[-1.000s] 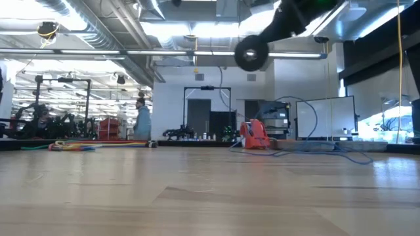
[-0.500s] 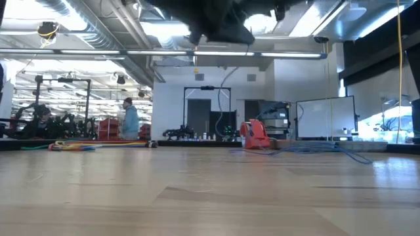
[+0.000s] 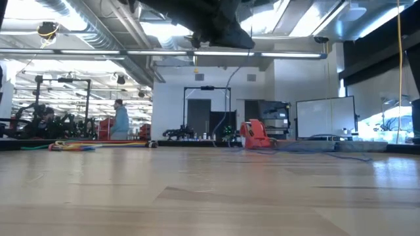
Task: Coil cords
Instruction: Coil the blue wire on the black spool
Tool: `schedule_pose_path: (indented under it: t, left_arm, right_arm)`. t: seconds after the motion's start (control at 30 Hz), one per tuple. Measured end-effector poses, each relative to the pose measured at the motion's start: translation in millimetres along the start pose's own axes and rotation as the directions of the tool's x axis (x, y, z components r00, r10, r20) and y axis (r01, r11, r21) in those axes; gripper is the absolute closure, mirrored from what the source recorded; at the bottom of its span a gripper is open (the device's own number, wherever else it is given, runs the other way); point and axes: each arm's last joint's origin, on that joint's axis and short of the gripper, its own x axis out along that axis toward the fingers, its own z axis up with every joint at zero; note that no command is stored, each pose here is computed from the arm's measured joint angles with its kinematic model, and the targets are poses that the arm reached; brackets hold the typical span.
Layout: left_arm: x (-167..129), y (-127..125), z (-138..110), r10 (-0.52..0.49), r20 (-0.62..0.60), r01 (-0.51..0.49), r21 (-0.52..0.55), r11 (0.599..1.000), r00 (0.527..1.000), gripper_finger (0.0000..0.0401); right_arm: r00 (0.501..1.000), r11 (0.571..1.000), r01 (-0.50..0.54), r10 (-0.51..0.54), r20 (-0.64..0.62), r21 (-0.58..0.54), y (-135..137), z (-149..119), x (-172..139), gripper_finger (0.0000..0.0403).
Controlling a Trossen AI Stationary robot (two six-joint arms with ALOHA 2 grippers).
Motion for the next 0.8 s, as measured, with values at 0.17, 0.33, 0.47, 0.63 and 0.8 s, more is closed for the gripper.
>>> schedule_pose_path:
  t: [0.17,0.33,0.47,0.63,0.8]
  left_arm:
    - [1,-1,-2,-0.005,-0.003,0.005,0.005,1.000,1.000,0.0401]
    - [1,-1,-1,-0.007,-0.001,0.007,0.008,1.000,1.000,0.0401]
    - [1,-1,-3,-0.008,-0.005,0.008,0.010,1.000,1.000,0.0401]
    - [1,-1,-4,-0.008,-0.013,0.009,0.015,1.000,1.000,0.0401]
    - [1,-1,-5,-0.010,-0.023,0.010,0.032,0.999,1.000,0.0401]
  right_arm:
    - [0.999,1.000,0.007,-0.007,0.043,-0.003,-10,24,-16,0.0400]
    - [0.997,1.000,0.017,-0.016,0.082,-0.011,-18,49,-25,0.0400]
    - [0.994,0.999,0.024,-0.021,0.107,-0.026,-23,68,-29,0.0400]
    - [0.988,0.999,0.037,-0.031,0.148,-0.034,-30,94,-36,0.0400]
    - [0.988,0.999,0.038,-0.033,0.153,-0.032,-33,105,-40,0.0400]
